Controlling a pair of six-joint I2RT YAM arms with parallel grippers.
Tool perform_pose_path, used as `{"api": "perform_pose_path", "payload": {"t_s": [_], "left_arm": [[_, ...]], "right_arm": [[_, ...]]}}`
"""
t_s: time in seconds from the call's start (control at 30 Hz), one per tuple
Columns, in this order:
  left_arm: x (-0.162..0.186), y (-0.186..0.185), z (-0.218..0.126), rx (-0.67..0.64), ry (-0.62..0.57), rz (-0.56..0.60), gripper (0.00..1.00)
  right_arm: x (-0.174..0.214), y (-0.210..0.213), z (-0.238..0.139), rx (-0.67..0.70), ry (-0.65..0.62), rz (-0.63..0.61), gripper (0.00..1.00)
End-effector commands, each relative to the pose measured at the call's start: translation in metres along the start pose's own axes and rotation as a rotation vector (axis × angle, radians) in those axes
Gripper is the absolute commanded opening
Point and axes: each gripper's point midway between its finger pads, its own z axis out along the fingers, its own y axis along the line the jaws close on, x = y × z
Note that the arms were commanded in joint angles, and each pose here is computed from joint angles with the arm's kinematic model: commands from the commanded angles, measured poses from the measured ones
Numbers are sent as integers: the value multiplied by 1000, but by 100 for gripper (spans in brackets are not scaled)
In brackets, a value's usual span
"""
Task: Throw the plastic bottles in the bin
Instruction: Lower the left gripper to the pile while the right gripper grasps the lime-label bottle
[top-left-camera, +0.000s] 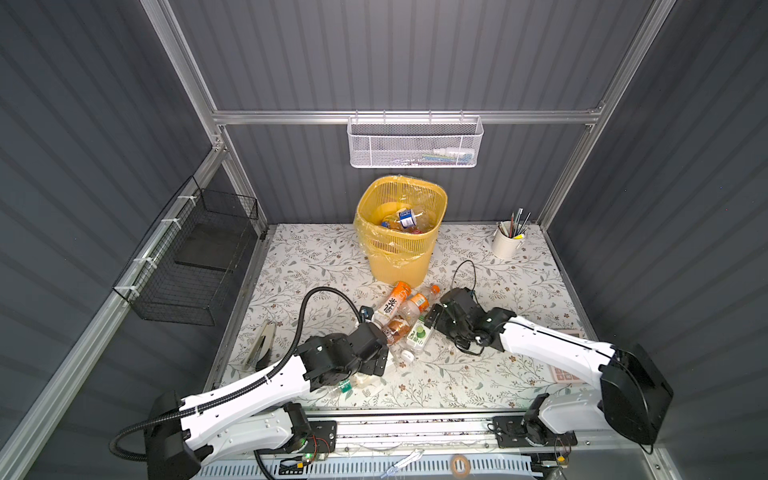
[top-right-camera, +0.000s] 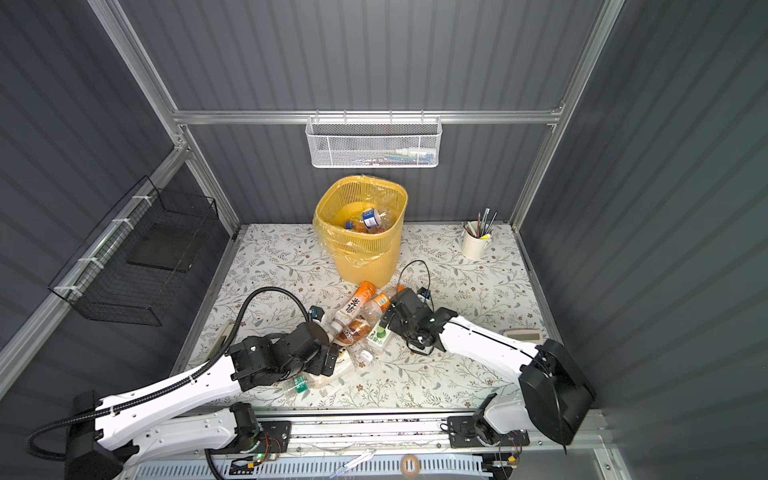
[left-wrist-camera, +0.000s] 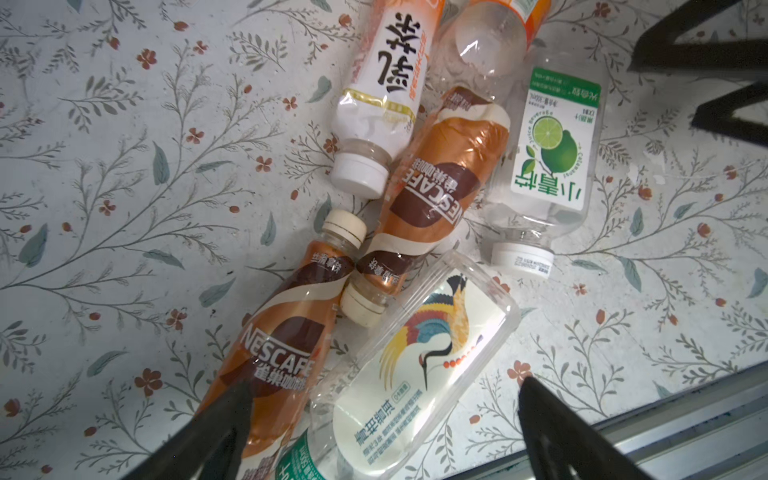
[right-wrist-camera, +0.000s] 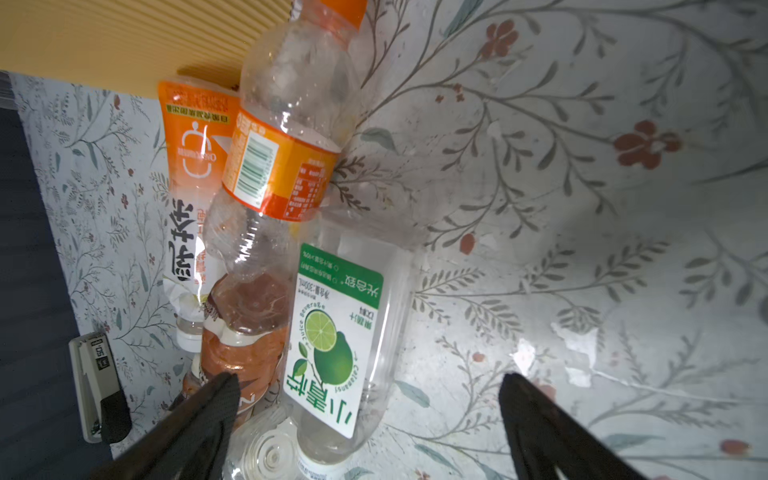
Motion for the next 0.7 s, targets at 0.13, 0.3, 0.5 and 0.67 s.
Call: {"api": "perform_pose_path", "payload": {"t_s": [0.13,0.3,0.5,0.67], "left_arm": [[-3,18,-6,-81,-40,-8,100],[-9,20,-10,-81,-73,-7,100],[-10,19,-9,-82,-75,-10,100],[-8,18,-7,-80,-65,-11,100]], "right_arm": [[17,0,15,123,-3,24,99],[23,6,25,156,10,1,97],[28,-4,39,202,26,-24,94],[25,-18,45,246,33,-50,85]]}}
